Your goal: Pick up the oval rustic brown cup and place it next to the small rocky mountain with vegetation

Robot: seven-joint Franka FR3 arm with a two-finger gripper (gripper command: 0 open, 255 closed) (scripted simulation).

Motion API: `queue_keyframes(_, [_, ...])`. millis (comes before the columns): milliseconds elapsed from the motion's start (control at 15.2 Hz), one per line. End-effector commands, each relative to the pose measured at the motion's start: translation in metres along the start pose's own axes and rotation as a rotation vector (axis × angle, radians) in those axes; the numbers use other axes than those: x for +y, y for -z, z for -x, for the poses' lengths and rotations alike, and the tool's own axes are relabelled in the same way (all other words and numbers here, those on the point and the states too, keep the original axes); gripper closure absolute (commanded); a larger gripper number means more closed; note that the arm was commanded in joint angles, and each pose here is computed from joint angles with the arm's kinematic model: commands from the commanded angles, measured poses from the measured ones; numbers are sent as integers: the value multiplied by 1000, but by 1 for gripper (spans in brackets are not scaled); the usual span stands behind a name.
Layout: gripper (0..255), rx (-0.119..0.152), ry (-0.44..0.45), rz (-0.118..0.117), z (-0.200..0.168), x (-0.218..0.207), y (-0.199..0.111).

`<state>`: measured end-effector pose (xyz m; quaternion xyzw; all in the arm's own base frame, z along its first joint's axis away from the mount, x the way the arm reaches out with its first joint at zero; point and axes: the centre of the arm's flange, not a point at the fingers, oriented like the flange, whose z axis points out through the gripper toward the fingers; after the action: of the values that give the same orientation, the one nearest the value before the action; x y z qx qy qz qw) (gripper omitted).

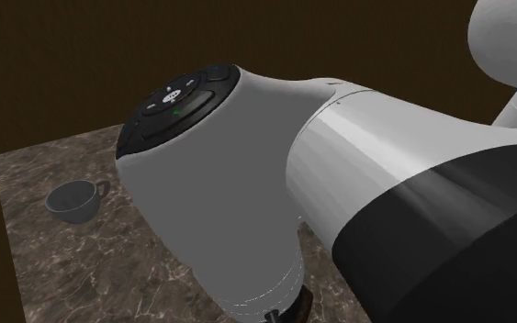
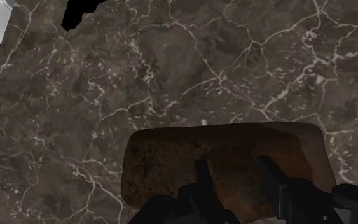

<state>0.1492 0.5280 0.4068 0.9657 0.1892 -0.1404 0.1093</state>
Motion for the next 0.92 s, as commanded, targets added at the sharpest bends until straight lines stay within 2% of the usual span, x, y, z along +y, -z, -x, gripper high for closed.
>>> queue_keyframes(0, [255,-4,-1,5,-4,-2,-14])
queue_keyframes(594, [255,-4,-1,5,-18,-10,-57])
queue_keyframes(858, [255,-4,-1,5,-18,-10,-57])
